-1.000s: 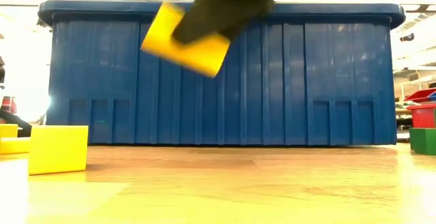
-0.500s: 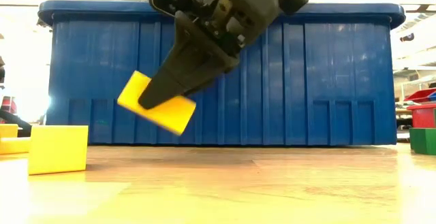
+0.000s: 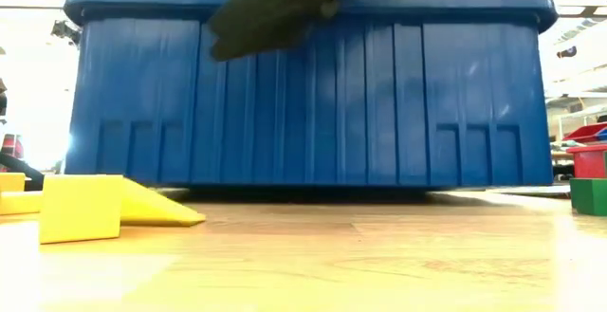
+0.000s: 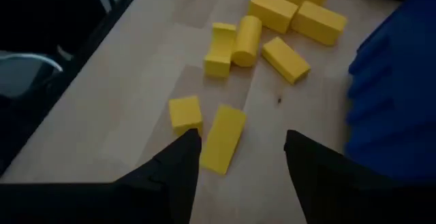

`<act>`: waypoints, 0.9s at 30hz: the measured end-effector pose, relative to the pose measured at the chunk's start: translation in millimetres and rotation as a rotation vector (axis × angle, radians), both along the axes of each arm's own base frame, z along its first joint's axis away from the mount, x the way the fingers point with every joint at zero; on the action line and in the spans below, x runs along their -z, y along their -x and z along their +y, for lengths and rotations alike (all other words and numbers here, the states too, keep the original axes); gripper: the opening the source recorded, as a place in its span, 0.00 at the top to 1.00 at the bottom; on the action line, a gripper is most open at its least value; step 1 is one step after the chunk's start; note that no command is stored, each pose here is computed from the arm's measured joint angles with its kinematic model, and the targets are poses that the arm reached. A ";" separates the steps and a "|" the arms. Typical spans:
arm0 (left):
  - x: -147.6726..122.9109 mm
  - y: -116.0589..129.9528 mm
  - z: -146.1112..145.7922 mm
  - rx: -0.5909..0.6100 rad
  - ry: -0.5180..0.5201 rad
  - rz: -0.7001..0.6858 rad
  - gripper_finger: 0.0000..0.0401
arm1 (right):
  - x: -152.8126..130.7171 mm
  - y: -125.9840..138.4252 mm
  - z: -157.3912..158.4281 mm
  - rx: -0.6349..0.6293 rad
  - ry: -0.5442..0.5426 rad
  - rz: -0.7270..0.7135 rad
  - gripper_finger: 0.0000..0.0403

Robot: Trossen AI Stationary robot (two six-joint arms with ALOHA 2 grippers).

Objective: Sort blocks
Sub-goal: Remove the yellow block from the blue bin

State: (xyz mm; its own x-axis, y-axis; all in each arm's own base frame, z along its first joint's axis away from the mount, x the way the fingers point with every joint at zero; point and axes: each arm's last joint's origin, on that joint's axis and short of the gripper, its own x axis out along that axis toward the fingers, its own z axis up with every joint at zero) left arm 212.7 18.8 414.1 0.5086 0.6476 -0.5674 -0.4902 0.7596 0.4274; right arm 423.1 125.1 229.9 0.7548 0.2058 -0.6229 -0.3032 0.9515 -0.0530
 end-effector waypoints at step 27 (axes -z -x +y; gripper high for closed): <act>1.3 0.4 1.3 0.032 0.012 0.031 0.46 | -120.7 64.5 -168.0 0.612 0.169 -0.153 0.56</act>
State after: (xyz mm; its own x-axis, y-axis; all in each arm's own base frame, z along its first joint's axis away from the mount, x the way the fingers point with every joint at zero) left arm 212.3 20.1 412.9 0.5111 0.6242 -0.5909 -0.4523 0.7799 0.4327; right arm 358.7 -42.8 350.6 0.7873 -0.3808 -0.4849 0.3136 0.9245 -0.2168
